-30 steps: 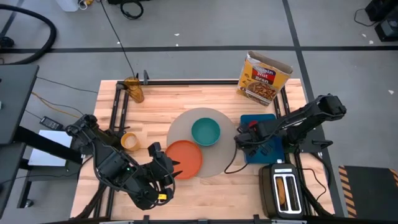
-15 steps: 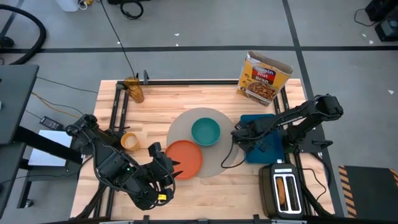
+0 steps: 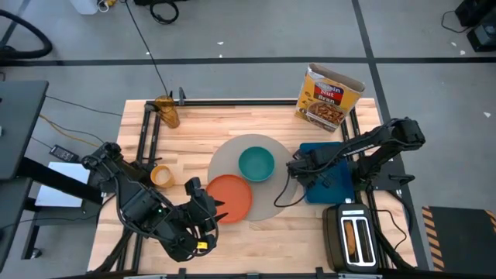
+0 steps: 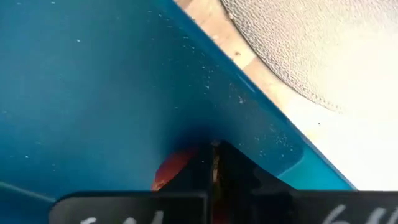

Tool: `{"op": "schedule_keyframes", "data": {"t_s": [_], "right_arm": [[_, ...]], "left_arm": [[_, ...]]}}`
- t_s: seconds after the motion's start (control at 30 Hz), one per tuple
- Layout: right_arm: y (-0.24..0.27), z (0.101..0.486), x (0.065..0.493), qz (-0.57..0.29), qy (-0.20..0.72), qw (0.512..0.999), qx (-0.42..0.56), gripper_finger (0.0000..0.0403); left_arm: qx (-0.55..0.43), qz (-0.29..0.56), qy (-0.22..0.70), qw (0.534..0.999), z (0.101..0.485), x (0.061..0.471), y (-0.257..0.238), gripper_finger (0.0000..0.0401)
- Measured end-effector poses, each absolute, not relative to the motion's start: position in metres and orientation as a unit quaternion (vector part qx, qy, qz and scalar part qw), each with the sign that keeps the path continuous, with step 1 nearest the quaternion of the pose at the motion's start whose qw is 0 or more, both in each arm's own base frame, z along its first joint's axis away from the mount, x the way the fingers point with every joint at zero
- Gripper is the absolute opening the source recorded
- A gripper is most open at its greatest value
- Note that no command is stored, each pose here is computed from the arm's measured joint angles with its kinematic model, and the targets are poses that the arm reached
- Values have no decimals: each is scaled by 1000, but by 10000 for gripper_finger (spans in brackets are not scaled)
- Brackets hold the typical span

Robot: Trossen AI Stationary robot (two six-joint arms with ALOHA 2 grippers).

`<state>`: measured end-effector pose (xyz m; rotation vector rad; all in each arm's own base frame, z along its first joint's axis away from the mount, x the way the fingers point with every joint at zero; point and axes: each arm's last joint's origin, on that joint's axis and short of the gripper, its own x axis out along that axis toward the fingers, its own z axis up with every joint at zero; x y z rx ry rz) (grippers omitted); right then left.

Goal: Arrange a breakfast setting
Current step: Put the red apple to the top left of the green bowl on the brown table mat

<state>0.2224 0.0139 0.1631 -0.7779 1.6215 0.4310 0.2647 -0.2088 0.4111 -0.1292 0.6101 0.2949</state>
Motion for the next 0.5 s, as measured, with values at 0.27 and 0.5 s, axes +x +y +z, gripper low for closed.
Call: {"op": "schedule_keyframes", "data": {"t_s": [0.27,0.5], "right_arm": [[15,200,216,136,698,637,-297,14],[14,262,204,83,662,699,-259,14]], "left_arm": [[-53,163,281,944,413,264,-207,139],[-62,170,259,949,423,257,-201,139]]}}
